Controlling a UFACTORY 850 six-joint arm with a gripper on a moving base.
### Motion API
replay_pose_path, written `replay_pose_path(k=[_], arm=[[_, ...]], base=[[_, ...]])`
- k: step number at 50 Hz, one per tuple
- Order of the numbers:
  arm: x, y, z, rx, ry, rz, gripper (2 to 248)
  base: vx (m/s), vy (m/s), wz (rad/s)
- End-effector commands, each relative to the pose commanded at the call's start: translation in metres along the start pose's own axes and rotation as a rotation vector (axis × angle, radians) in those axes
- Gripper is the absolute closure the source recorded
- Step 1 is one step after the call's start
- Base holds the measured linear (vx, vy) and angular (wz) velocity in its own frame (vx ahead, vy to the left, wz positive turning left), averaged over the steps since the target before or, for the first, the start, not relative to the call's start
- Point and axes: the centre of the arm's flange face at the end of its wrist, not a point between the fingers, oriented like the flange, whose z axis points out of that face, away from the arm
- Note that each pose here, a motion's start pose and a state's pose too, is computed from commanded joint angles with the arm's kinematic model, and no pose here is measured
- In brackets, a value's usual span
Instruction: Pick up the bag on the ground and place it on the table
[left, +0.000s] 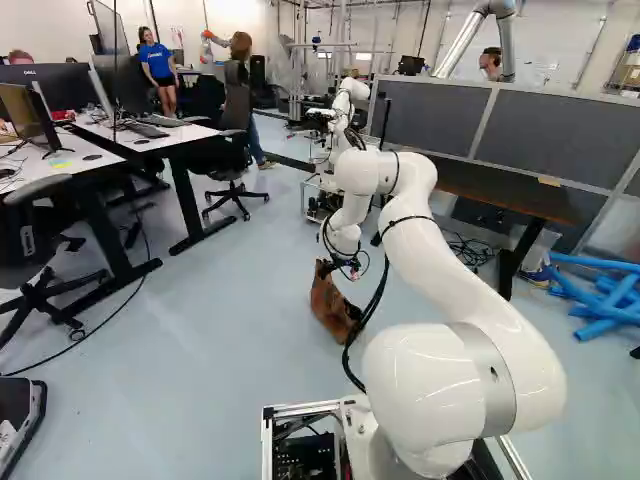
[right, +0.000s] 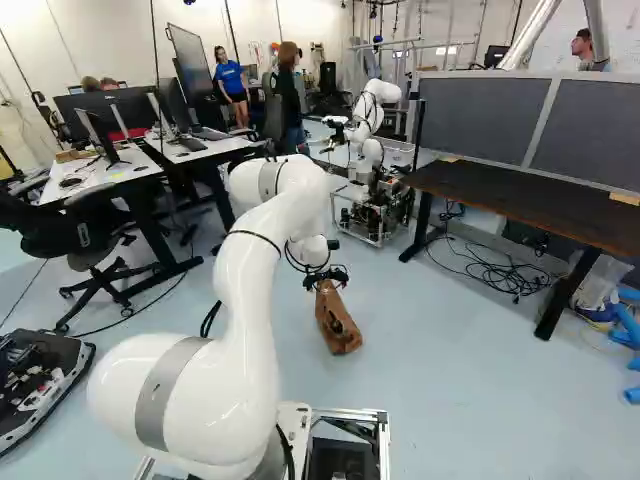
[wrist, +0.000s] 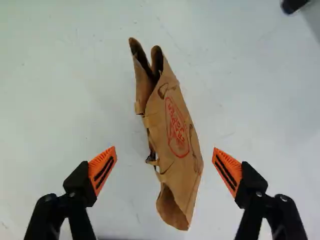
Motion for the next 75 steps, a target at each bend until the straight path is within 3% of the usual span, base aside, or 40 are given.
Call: replay_pose_path(k=[13, 19, 49, 75], arm=[[-0.004, -0.001, 0.019, 0.003, -0.008, -0.135, 3], [-0.007, -0.002, 0.028, 0.006, -0.015, -0.159, 3], [-0.024, -0.008, 0.071, 0.038, -0.084, -0.167, 3], [-0.032, -0.011, 0.099, 0.042, -0.092, -0.165, 3]], base=[[0.000, 0.000, 0.000], [0.000, 0.000, 0.000], [0.000, 0.000, 0.000], [0.000, 0.000, 0.000]])
